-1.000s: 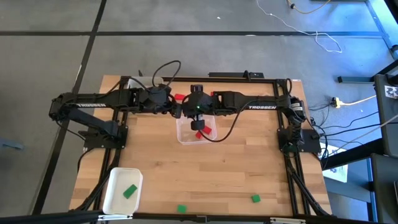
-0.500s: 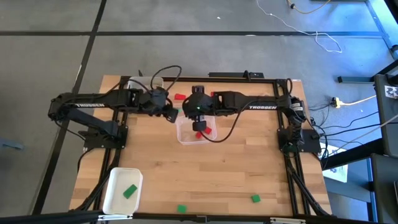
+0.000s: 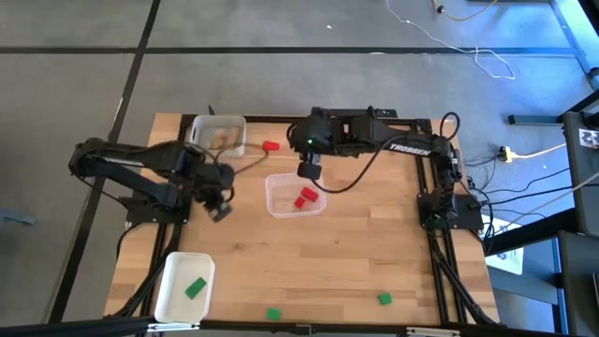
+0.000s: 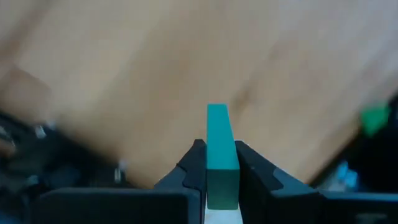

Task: Sort & place blocks by color
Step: Put the green block into the white bin

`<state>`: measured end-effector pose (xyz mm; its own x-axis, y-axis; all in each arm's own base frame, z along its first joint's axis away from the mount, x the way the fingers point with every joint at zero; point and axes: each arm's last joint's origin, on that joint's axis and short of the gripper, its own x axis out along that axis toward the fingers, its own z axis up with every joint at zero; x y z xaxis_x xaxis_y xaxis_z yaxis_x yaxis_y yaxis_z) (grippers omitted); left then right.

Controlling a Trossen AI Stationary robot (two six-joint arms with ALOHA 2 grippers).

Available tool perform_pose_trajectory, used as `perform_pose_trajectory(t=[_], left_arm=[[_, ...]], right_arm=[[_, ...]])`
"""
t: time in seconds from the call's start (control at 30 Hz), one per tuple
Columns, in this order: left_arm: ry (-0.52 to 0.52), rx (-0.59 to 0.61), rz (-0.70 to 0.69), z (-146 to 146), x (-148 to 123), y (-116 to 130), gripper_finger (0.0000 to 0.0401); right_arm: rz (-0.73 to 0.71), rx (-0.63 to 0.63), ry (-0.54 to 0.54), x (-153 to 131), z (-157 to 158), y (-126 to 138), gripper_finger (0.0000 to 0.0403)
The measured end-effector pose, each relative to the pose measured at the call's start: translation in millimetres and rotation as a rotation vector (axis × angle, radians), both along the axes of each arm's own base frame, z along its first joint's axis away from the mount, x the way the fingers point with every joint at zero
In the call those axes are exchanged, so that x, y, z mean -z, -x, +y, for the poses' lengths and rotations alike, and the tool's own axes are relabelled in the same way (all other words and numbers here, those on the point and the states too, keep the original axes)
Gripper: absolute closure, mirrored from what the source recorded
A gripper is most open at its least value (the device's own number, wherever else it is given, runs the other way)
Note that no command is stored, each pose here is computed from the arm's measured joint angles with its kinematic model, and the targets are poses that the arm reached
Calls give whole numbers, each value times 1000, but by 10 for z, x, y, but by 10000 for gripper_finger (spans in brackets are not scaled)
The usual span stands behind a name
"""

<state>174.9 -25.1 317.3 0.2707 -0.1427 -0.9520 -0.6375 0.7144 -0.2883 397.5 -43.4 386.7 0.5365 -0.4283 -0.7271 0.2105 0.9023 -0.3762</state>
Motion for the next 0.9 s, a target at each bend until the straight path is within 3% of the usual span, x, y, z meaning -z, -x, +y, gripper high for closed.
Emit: perform_pose_trajectory(t=[0.17, 0.47, 0.6, 0.9], left_arm=[[109, 126, 69, -270, 33, 87, 356], [315, 152, 217, -823, 215, 280, 356], [359, 130, 181, -1062, 380, 317, 356], [408, 71, 172, -1403, 919, 427, 356]], right_arm=[[19, -63, -149, -27, -66, 58, 238], [33, -349, -500, 2, -51, 94, 238], [27, -413, -541, -3, -28, 94, 238], [26, -406, -545, -3, -30, 94, 238]])
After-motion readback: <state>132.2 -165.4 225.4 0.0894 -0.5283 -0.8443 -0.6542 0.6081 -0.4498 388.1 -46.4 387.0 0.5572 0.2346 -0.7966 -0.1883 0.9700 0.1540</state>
